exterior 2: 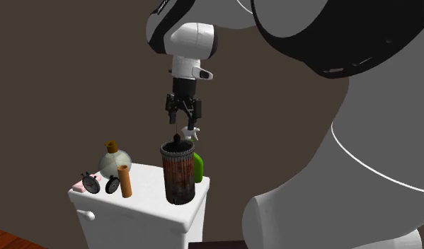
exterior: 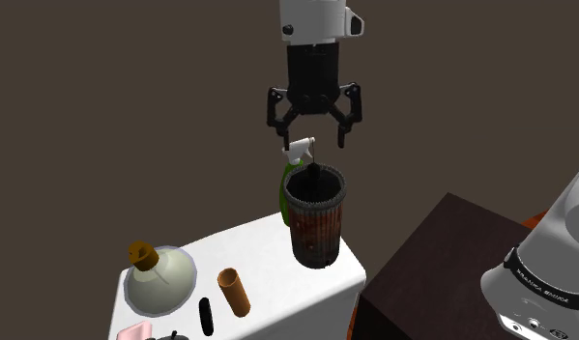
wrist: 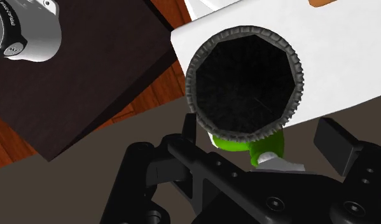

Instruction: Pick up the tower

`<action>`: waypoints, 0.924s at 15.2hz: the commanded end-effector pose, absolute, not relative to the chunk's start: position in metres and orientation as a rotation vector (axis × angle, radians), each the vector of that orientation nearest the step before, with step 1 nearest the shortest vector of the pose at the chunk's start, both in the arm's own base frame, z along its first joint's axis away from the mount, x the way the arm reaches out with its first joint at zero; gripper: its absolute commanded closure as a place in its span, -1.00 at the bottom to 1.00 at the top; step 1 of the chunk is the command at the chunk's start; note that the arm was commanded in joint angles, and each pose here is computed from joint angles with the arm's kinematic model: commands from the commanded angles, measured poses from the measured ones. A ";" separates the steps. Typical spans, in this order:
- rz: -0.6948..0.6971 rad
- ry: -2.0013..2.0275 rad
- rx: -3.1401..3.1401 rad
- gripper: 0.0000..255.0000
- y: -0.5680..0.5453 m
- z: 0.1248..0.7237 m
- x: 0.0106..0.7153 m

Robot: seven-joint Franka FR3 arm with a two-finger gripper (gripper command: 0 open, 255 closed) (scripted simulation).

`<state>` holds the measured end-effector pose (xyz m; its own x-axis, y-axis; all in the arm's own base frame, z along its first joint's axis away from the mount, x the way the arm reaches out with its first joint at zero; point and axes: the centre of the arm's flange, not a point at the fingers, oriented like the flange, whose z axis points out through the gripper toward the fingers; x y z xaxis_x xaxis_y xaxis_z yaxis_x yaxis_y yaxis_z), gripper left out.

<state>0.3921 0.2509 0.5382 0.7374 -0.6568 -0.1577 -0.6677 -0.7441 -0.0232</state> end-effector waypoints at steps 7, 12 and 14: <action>0.217 1.100 -2.850 -1.00 0.253 0.503 0.394; 0.217 1.100 -2.850 1.00 0.252 0.503 0.393; 0.217 1.100 -2.850 1.00 0.252 0.503 0.393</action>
